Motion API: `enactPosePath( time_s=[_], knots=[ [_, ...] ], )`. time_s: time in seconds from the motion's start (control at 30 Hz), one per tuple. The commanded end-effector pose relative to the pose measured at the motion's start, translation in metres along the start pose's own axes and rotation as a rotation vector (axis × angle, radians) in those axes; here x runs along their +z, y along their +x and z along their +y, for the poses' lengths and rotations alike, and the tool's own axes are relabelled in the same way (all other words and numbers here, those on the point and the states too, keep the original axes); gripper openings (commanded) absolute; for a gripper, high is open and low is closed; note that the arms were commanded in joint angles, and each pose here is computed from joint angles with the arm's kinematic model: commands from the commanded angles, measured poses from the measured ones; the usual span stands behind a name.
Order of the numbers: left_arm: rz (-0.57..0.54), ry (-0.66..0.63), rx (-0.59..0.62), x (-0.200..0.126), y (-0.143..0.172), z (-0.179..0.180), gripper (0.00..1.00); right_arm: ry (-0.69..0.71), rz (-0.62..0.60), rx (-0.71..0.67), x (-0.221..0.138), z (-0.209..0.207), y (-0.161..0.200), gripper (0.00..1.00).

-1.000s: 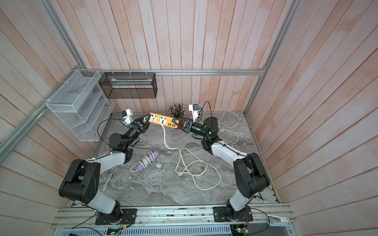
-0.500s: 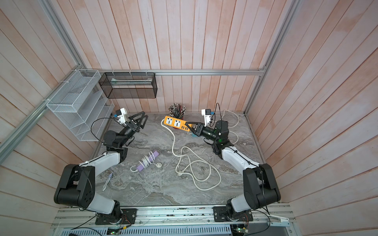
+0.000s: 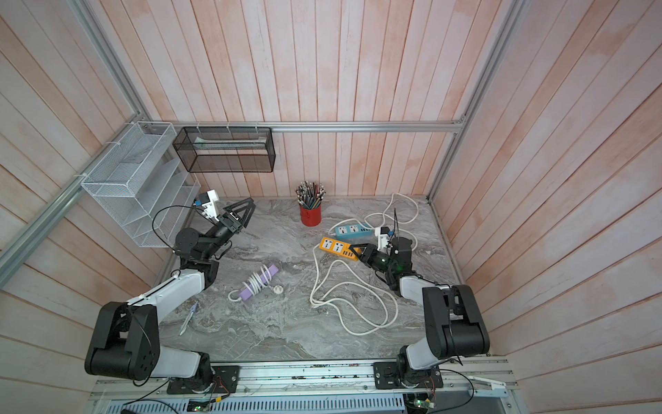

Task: Unwrap the cord wrapped around the power strip
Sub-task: Place the power strip at the center of the board.

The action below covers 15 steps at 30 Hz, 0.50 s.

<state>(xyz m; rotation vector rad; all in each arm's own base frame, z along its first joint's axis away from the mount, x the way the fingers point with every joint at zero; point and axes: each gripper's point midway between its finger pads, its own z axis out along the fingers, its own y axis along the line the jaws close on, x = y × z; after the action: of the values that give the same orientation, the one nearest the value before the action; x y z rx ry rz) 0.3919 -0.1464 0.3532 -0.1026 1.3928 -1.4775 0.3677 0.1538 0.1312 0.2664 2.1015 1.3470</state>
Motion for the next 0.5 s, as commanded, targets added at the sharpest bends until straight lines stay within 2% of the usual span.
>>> enactPosePath(
  time_s=[0.0,0.27,0.4,0.47],
  knots=[
    [0.010,0.000,0.026,-0.007,0.002,-0.002,1.00,0.011,-0.008,0.020,-0.003,-0.016,-0.002,0.00],
    [0.009,-0.006,0.024,-0.009,0.001,0.000,1.00,0.136,-0.077,0.061,-0.004,-0.069,-0.024,0.00],
    [0.006,-0.005,0.025,-0.011,0.000,0.000,1.00,0.226,-0.133,0.040,-0.008,-0.092,-0.038,0.00],
    [0.006,-0.008,0.026,-0.011,0.000,0.001,1.00,0.251,-0.155,0.022,-0.010,-0.095,-0.047,0.15]
  ],
)
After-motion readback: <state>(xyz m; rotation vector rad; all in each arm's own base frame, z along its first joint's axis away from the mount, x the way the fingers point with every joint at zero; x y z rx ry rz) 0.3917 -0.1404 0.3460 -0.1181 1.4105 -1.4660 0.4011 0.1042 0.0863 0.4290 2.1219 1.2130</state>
